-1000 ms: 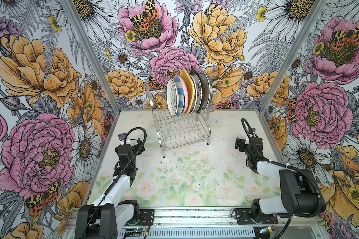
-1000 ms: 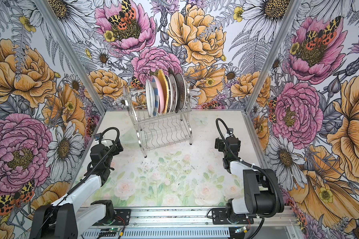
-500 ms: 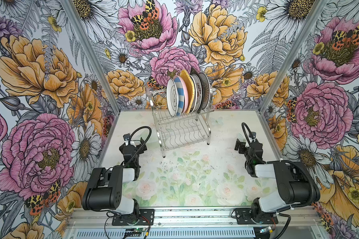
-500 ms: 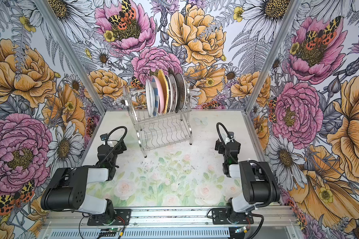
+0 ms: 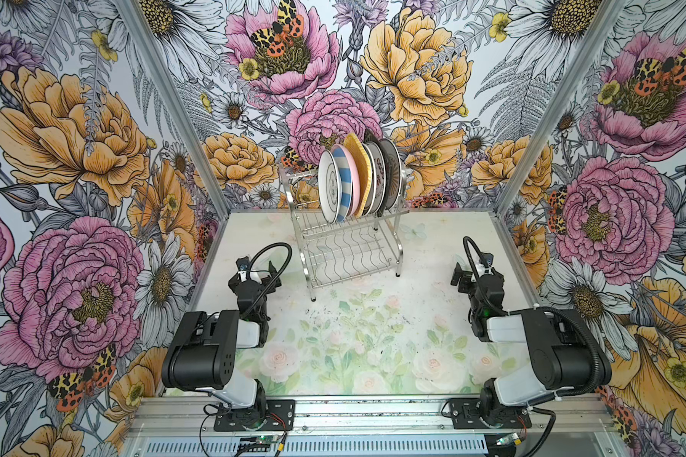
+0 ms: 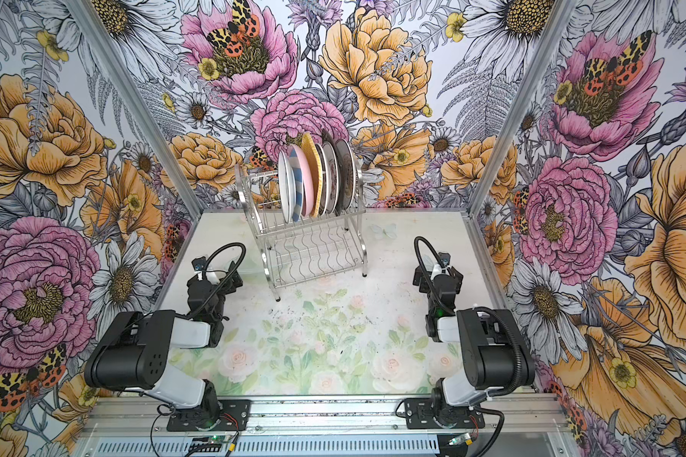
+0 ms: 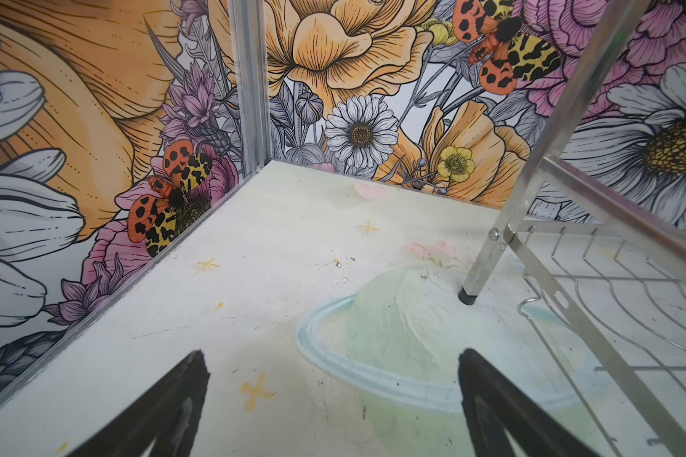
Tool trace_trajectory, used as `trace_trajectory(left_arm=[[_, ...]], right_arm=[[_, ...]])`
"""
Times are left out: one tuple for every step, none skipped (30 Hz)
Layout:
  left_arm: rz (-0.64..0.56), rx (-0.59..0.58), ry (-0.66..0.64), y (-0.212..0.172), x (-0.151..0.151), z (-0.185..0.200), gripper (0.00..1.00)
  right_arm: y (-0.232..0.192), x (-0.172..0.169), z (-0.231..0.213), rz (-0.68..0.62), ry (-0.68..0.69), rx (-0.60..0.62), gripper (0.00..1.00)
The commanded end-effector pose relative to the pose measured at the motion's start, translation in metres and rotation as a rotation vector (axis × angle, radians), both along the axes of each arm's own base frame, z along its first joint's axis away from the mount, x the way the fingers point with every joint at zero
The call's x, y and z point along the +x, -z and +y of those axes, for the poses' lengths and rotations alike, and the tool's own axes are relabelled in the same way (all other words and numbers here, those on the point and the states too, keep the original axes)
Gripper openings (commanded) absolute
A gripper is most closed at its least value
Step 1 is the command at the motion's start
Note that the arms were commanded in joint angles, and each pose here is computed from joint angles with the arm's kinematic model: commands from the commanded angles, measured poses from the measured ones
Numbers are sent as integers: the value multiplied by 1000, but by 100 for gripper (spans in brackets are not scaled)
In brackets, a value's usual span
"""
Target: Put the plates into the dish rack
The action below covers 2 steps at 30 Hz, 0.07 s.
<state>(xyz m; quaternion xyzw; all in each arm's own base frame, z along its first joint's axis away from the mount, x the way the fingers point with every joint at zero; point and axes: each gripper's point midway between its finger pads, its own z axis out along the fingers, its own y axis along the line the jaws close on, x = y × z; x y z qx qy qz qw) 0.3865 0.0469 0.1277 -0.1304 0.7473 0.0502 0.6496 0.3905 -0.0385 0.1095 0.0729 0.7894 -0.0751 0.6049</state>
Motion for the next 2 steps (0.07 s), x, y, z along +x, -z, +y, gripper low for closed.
trace_trajectory(left_arm=[[-27, 18, -11, -7, 0, 1, 99], [-24, 18, -11, -7, 1, 1, 99]], right_arm=[[-7, 2, -2, -33, 25, 9, 99], [-7, 2, -2, -34, 23, 9, 99]])
